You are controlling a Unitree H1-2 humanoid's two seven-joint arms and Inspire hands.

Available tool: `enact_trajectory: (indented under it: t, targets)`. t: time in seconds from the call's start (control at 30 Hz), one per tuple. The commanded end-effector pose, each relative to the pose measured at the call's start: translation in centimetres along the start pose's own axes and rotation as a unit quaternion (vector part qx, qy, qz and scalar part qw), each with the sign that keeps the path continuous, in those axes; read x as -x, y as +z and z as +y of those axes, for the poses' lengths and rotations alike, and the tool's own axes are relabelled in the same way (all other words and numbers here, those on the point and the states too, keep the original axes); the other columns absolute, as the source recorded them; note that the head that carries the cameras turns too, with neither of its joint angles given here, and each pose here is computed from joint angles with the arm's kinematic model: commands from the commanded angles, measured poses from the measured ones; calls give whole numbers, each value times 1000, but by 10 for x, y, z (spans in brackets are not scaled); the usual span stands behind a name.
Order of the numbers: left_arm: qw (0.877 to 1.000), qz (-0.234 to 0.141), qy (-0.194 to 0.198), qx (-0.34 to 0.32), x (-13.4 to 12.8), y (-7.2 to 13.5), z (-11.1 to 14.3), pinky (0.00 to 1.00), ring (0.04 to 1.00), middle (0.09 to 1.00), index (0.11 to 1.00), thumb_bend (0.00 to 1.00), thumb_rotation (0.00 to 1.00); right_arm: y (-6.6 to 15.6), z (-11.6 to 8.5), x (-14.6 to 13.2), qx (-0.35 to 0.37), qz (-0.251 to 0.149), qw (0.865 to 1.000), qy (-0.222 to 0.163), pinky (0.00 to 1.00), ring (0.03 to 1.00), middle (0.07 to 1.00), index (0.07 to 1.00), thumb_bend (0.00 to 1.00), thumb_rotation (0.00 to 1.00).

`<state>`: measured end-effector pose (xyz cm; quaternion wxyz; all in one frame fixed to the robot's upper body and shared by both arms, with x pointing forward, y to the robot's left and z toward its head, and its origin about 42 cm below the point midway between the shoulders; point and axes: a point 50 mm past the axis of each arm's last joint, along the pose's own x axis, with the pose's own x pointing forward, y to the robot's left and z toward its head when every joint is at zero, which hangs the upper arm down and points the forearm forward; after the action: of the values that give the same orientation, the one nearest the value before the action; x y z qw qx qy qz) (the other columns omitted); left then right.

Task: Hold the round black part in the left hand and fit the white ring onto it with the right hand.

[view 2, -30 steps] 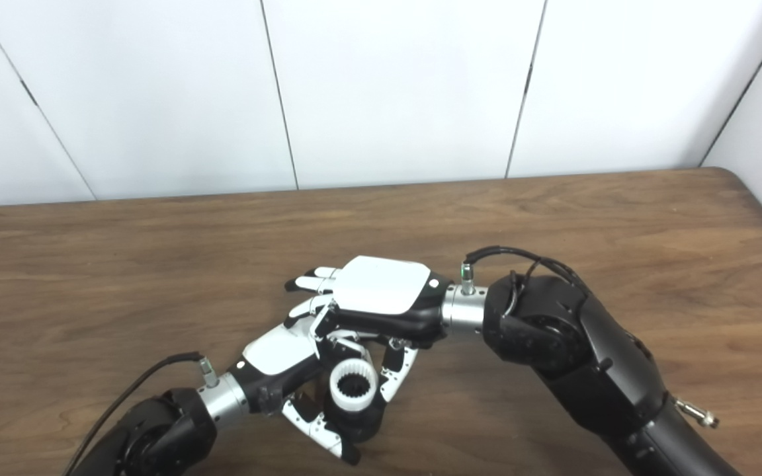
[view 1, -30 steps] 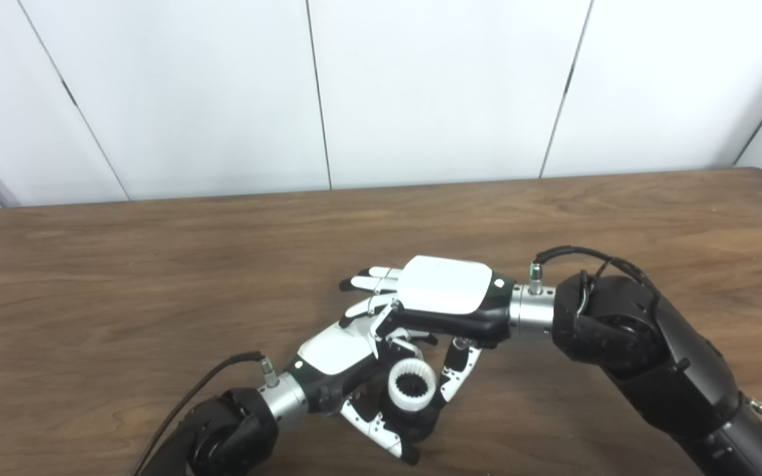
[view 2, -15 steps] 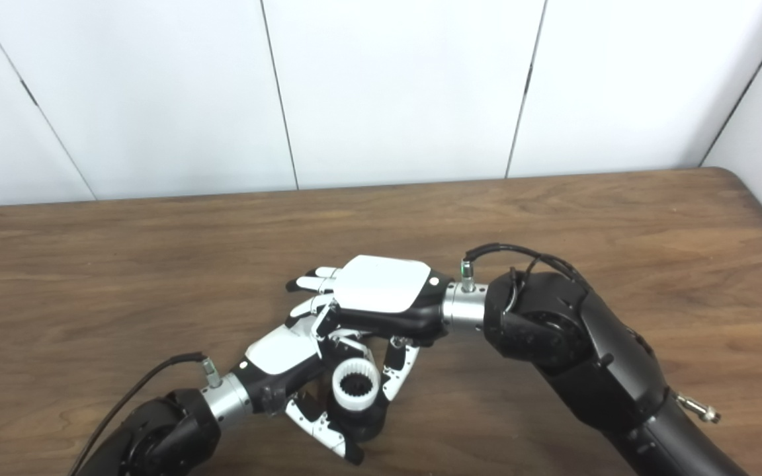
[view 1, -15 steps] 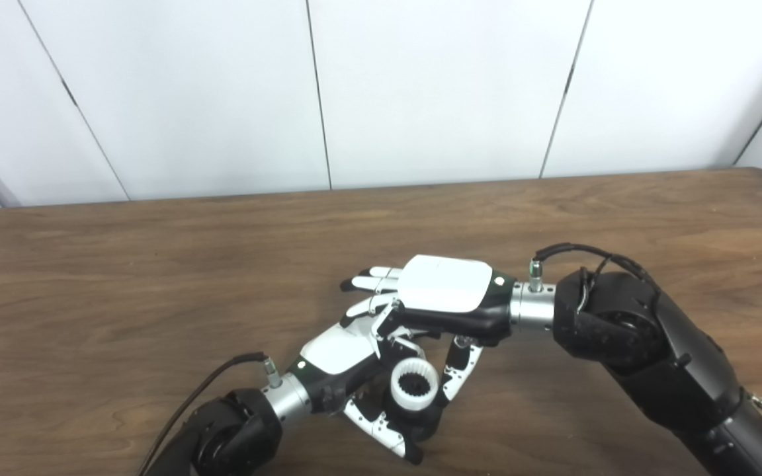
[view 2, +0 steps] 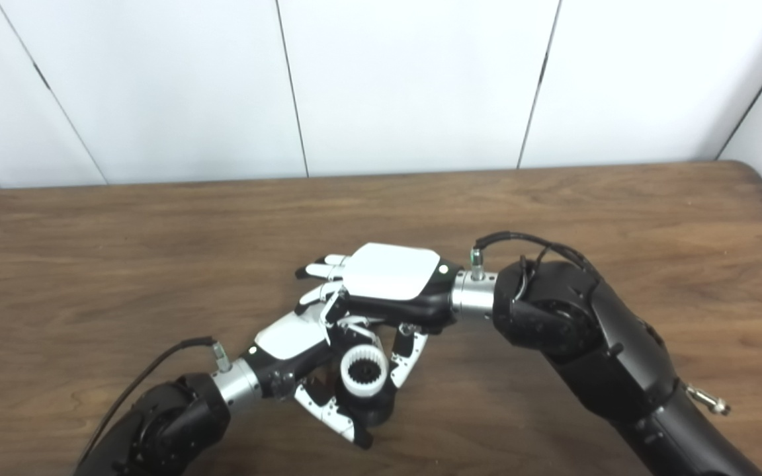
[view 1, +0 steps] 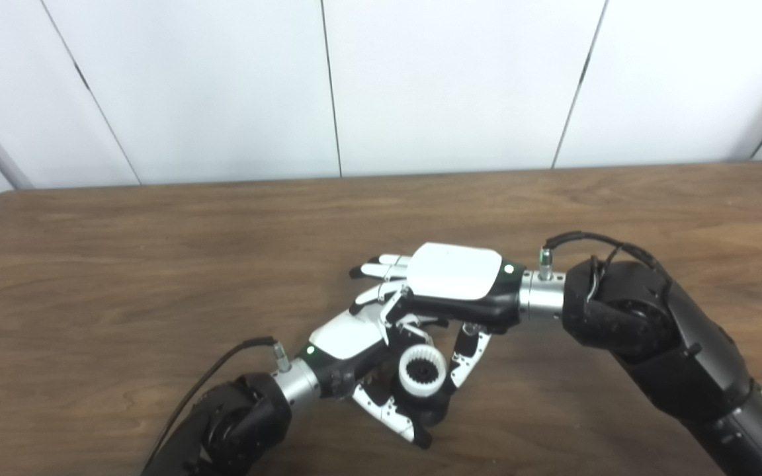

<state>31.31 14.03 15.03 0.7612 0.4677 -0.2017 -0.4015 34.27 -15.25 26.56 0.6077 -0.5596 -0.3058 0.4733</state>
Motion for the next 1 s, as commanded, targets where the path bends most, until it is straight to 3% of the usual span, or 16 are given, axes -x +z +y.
enact_trajectory:
  t: [0.0, 0.8, 0.97]
  targets:
    - [999, -39, 17, -12, -9, 15, 13, 1000, 1000, 904, 483, 524, 62, 3, -12, -3, 16, -10, 1000, -11, 1000, 1000, 869, 480, 525, 140]
    - [999, -45, 17, -20, -9, 15, 16, 1000, 1000, 870, 483, 524, 64, 10, 1, 6, -6, -4, 1000, -11, 1000, 1000, 872, 481, 525, 137]
    - [999, -43, 18, -11, -10, 20, 14, 1000, 1000, 879, 482, 523, 67, 3, -8, 5, 4, 6, 1000, -17, 1000, 1000, 868, 480, 525, 138]
